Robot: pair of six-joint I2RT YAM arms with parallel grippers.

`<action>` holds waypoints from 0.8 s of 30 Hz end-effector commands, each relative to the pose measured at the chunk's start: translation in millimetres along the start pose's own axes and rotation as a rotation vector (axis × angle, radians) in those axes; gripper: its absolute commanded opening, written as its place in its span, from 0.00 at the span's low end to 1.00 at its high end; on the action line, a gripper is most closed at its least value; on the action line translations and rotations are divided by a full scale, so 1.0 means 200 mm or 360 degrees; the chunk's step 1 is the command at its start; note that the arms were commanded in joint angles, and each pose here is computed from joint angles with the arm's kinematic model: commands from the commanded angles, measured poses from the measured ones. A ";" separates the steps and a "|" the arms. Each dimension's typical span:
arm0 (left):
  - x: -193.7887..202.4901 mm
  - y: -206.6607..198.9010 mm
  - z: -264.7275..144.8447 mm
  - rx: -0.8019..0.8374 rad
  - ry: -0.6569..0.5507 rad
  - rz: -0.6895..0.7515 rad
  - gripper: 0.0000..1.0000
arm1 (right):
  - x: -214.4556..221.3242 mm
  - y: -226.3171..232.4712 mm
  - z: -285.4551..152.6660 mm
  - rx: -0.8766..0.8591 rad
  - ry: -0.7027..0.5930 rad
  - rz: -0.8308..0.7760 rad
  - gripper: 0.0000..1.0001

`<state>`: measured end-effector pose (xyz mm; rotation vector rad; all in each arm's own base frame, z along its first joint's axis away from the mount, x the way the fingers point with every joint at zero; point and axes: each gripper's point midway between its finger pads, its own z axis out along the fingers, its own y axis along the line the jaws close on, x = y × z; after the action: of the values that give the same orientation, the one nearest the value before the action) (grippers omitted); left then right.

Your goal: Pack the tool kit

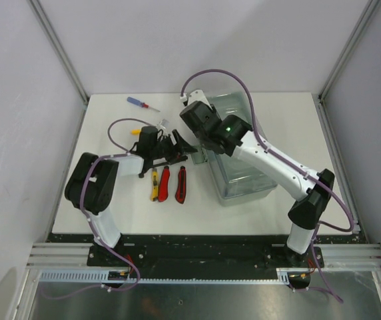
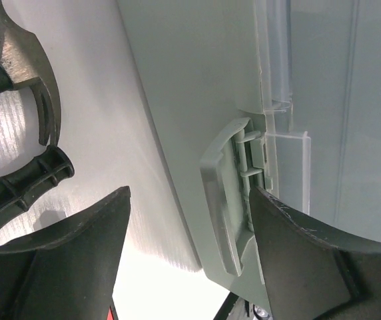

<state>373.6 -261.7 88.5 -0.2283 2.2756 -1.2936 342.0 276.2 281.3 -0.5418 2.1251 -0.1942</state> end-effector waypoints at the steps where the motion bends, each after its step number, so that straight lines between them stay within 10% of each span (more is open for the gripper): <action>1: -0.18 -0.18 -0.10 0.0083 -0.0172 0.0112 0.76 | -0.06 -0.11 -0.03 0.0117 -0.0043 0.0096 0.50; 14: -0.28 -0.50 -0.21 0.0264 -0.0251 0.0163 0.79 | 0.33 -0.75 0.04 0.0008 0.0050 0.1063 0.81; 24: -0.19 -0.62 -0.04 0.0378 -0.0093 0.0295 0.91 | 0.45 -0.63 0.11 -0.0397 0.0134 0.1214 0.93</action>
<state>396.6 -281.1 175.0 -0.1502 2.1052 -1.3590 351.4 95.5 240.8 0.2173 2.3107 0.2277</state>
